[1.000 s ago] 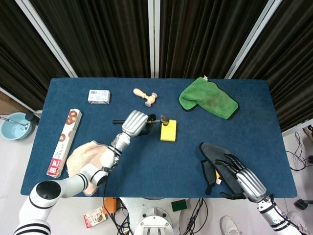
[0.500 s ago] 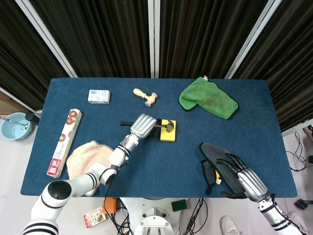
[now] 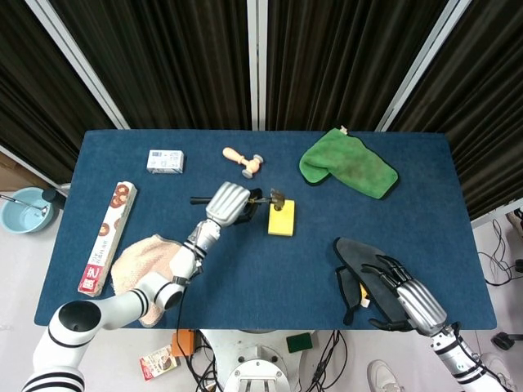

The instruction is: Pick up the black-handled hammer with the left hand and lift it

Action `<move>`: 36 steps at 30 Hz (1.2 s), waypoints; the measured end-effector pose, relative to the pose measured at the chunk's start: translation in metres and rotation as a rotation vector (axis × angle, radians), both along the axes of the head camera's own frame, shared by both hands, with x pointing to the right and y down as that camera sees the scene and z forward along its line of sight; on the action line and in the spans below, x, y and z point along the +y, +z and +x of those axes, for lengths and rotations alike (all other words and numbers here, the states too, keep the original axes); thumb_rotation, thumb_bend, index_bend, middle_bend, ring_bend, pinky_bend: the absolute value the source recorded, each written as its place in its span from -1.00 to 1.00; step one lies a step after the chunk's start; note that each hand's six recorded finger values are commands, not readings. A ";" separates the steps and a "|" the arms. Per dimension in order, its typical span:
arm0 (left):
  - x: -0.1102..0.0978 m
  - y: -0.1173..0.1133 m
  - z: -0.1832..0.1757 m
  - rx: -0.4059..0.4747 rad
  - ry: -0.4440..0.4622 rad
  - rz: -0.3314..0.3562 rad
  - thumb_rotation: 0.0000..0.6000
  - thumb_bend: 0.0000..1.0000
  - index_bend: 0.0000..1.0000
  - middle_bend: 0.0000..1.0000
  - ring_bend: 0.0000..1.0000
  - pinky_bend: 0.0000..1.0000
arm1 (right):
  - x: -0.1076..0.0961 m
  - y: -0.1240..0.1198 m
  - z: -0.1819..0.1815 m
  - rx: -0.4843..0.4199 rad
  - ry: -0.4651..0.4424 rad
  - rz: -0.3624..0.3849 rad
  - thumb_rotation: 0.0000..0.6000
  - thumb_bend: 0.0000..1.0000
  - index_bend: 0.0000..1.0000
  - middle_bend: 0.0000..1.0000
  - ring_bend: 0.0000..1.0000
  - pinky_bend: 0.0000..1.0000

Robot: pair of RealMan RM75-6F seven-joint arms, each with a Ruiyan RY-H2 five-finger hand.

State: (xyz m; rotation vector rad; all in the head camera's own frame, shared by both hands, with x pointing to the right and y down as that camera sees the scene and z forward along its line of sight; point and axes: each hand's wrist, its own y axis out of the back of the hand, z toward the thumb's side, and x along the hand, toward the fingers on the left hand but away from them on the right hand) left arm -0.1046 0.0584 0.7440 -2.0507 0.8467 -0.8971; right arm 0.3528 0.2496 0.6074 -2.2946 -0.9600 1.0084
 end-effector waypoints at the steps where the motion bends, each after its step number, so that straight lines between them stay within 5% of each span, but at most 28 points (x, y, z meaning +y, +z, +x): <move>1: 0.002 0.003 0.000 -0.009 0.004 -0.002 1.00 0.70 0.79 0.83 0.80 1.00 | 0.000 0.000 0.000 0.001 0.001 -0.001 1.00 -0.80 -0.75 -0.61 -1.00 -0.87; 11: 0.022 0.031 0.008 -0.112 0.085 0.012 1.00 0.71 0.80 0.83 0.80 1.00 | 0.000 -0.001 0.002 0.005 0.008 -0.002 1.00 -0.80 -0.75 -0.61 -1.00 -0.87; 24: -0.008 -0.016 -0.019 0.064 -0.045 0.043 1.00 0.71 0.79 0.82 0.79 1.00 | 0.001 -0.006 0.003 -0.004 0.010 0.017 1.00 -0.80 -0.75 -0.61 -1.00 -0.87; 30: -0.009 0.003 -0.058 -0.025 -0.124 -0.007 1.00 0.72 0.73 0.76 0.70 1.00 | 0.001 -0.002 0.002 -0.006 0.003 0.005 1.00 -0.80 -0.75 -0.61 -1.00 -0.87; 36: -0.003 0.027 -0.080 -0.156 -0.129 -0.021 1.00 0.66 0.46 0.51 0.43 0.81 | 0.001 -0.002 0.000 -0.005 -0.001 0.005 1.00 -0.80 -0.75 -0.61 -1.00 -0.87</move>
